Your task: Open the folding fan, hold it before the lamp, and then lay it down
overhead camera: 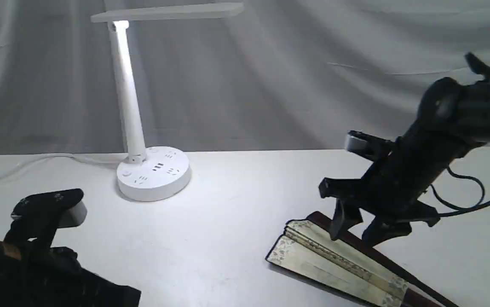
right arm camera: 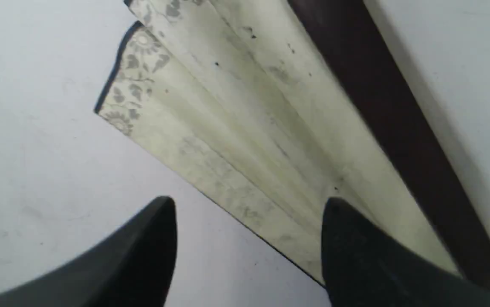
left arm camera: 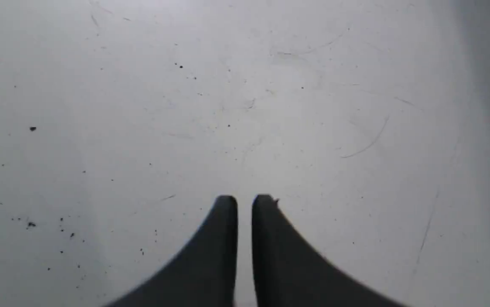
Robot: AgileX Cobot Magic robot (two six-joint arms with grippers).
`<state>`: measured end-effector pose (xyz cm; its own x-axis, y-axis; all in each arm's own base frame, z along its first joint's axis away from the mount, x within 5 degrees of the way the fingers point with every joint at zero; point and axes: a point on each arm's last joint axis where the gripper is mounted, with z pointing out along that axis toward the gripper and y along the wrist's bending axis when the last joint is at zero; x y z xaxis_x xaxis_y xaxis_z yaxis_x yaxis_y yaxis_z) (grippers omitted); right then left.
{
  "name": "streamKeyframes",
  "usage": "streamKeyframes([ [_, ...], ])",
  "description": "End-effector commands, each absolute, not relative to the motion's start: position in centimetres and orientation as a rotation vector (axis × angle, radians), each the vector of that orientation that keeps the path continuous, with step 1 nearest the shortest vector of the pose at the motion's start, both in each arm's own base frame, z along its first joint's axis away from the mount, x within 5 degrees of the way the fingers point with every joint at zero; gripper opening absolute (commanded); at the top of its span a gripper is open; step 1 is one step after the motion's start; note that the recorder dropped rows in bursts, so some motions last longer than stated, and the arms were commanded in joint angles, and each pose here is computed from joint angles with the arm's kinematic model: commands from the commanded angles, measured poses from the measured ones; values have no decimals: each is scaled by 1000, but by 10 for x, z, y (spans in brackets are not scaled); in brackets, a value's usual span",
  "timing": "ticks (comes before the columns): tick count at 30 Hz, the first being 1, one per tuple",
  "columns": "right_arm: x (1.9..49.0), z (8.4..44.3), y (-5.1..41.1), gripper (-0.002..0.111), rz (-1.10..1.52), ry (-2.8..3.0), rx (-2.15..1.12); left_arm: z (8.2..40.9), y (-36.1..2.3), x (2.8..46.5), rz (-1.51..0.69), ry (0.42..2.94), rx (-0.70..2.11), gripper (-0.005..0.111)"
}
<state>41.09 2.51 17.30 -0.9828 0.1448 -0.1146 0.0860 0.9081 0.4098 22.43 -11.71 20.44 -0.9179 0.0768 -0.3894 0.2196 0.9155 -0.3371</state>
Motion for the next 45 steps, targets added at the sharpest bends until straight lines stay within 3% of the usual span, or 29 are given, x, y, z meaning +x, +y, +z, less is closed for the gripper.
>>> streamKeyframes([
  [1, 409, 182, -1, 51, 784, 2856, 168, 205, -118, 225, -551, 2703, 191, 6],
  [5, 405, 183, -27, 51, 833, 2846, 125, 205, -118, 224, -561, 2703, 180, 6],
  [12, 397, 179, -52, 51, 822, 2809, -222, 206, -118, 224, -565, 2703, 176, 6],
  [20, 392, 148, -76, 51, 938, 2865, -112, 206, -118, 225, -563, 2694, 172, 6],
  [37, 397, 85, -69, 51, 1204, 2880, 77, 206, -118, 227, -559, 2678, 166, 6],
  [40, 398, 81, -68, 47, 1231, 2868, 100, 206, -118, 227, -559, 2678, 166, 6],
  [45, 398, 81, -68, 29, 1234, 2865, 102, 206, -118, 227, -559, 2678, 166, 6],
])
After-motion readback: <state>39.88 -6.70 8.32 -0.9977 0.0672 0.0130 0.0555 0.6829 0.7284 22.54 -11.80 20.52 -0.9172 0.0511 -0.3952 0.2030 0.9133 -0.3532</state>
